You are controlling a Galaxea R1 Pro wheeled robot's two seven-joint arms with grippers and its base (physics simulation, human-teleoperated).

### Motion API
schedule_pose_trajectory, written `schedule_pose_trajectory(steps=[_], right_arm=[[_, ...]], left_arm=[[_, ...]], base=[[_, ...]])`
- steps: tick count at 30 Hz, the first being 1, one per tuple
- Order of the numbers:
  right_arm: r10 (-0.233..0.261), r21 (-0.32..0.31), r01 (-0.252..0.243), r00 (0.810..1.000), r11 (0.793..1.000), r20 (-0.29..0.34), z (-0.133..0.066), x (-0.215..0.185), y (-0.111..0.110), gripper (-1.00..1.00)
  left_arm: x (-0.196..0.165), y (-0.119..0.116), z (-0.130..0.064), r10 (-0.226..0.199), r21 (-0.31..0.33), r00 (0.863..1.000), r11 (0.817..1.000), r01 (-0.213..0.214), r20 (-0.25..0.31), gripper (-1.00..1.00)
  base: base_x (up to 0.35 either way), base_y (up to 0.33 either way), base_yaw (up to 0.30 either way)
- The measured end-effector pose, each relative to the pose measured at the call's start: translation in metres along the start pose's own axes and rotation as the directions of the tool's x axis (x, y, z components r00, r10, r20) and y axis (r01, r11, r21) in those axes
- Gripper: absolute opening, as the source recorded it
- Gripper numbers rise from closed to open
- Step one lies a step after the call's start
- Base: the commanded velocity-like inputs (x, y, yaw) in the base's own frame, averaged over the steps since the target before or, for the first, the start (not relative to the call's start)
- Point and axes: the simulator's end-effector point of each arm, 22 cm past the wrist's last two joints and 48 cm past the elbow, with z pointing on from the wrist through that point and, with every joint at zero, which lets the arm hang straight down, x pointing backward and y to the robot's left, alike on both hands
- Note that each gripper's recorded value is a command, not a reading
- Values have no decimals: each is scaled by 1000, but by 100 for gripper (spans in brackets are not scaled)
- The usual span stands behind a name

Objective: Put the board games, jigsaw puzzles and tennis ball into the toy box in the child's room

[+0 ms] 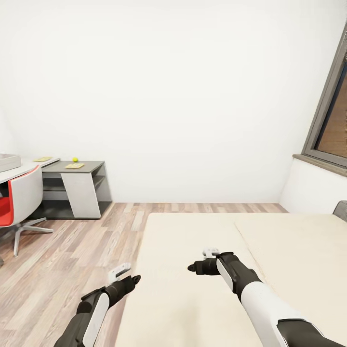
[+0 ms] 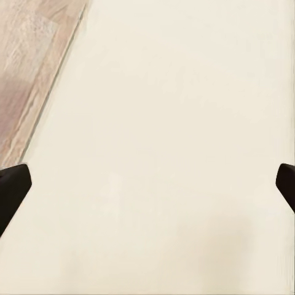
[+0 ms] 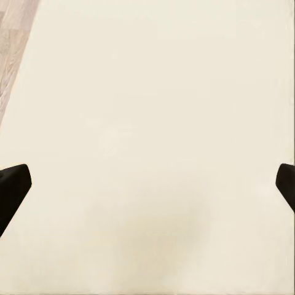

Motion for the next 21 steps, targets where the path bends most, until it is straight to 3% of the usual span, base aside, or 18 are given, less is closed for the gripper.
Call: schedule_pose_trajectory(steps=[21], right_arm=[[0, 0, 0, 1000, 1000, 0, 0, 0, 0, 100]], left_arm=[[0, 0, 0, 0, 0, 1000, 1000, 0, 0, 100]], base=[[0, -271, 0]])
